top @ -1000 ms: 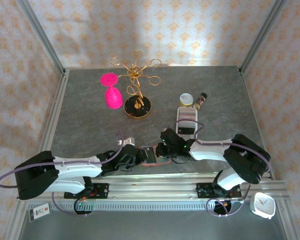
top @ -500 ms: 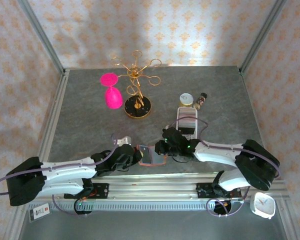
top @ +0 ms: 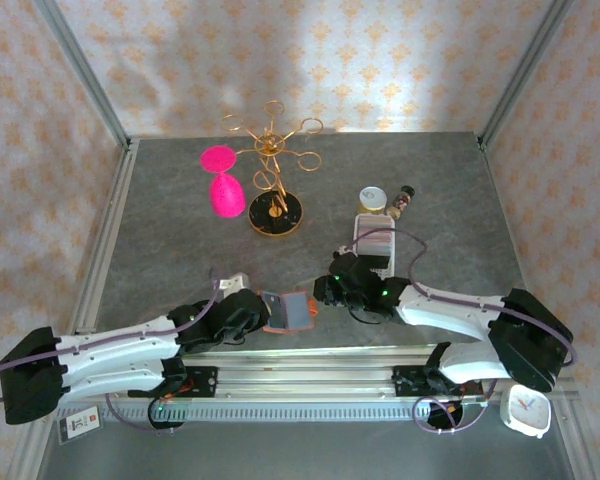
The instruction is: Put the credit cards into the card holder
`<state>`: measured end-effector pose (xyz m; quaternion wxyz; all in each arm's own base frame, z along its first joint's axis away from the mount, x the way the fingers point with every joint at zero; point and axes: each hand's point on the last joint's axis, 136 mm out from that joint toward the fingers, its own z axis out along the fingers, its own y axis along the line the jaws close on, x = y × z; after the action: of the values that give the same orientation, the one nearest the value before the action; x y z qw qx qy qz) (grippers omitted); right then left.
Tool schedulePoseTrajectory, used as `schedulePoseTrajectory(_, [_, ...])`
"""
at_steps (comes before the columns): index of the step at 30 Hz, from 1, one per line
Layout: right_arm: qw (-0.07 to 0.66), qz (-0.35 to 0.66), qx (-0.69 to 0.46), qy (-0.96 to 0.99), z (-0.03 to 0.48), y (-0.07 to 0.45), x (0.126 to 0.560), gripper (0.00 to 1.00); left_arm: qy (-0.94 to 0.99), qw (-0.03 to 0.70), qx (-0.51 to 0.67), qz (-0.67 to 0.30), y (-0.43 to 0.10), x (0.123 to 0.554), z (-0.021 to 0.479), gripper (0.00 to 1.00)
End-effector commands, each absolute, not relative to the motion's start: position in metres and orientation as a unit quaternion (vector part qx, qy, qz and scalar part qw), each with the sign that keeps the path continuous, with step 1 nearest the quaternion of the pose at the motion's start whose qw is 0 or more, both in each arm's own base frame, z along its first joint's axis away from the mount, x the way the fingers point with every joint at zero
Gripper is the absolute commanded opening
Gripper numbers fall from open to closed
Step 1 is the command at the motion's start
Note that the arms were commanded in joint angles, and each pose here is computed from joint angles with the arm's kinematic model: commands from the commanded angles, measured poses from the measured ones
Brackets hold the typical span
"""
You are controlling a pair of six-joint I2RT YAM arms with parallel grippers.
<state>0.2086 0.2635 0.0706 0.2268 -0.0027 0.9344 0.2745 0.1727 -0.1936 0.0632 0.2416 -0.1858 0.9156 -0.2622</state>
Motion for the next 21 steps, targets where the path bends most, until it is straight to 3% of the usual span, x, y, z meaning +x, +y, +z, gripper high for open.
schedulePoseTrajectory(1, [0.219, 0.262, -0.028, 0.939, 0.069, 0.267, 0.204, 0.41, 0.925, 0.253, -0.180, -0.219, -0.176, 0.171, 0.061, 0.00])
schedulePoseTrajectory(11, [0.215, 0.214, -0.081, 0.949, 0.059, 0.298, 0.195, 0.48, 0.924, 0.250, -0.184, -0.222, -0.175, 0.170, 0.059, 0.00])
schedulePoseTrajectory(21, [0.209, 0.131, -0.097, 0.964, 0.035, 0.291, 0.194, 0.39, 0.923, 0.254, -0.184, -0.223, -0.173, 0.170, 0.062, 0.00])
